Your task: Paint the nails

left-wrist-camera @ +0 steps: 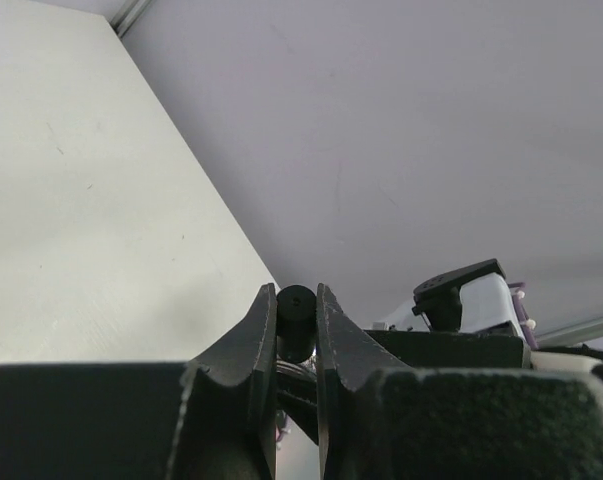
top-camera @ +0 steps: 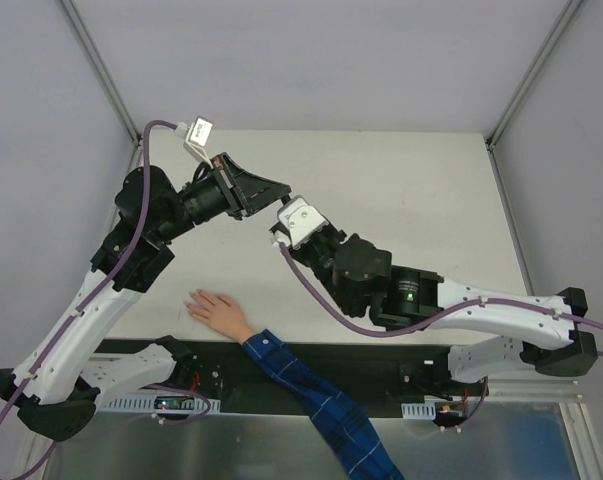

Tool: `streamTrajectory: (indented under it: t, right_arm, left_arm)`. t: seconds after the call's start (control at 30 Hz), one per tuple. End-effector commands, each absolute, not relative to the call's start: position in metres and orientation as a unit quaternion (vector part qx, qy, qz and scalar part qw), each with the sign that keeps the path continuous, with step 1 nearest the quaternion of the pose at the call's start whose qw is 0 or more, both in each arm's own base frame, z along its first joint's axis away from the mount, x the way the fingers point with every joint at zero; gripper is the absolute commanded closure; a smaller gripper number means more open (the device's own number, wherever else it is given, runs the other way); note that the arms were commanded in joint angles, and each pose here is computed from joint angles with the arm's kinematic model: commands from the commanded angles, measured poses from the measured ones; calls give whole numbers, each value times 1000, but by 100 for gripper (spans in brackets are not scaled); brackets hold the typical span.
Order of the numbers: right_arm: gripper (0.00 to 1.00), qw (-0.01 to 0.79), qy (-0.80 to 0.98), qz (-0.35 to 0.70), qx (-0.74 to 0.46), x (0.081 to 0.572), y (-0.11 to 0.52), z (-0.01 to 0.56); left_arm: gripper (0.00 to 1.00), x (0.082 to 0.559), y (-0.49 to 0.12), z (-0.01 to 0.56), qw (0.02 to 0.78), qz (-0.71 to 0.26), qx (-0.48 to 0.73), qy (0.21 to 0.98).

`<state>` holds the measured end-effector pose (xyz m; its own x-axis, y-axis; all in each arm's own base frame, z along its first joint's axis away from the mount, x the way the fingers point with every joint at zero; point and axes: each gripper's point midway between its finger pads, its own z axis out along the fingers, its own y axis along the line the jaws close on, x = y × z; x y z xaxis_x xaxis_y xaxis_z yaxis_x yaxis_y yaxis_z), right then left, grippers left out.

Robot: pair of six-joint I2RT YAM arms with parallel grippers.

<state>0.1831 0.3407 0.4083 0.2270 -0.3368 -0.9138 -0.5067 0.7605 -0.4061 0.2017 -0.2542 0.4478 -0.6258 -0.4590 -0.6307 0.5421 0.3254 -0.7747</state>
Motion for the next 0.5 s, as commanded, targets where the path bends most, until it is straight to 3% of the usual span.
streamTrajectory:
  t: [0.0,0.2,0.27,0.3,0.4,0.47]
  right_arm:
    - [100,703,577,235,-342,156,344,440]
    - [100,681,564,327,-333,149,331,443]
    - [100,682,561,338,-324,151,325,448]
    - [100,678,558,345,-331,148,326,446]
    - [100,676,554,357,-329,146,320,448]
    - [100,669,557,367,-328,146,317,446]
  left_arm:
    - [100,197,-257,452,426,-583,42,690]
    - [73,186,-262,458,412,-605,68,678]
    - [59,181,-265,464,411,-618,86,665]
    - [41,176,-267,464,405,-625,99,661]
    - [24,168,-265,468,415,-629,121,647]
    - [20,165,-262,470,426,-626,131,640]
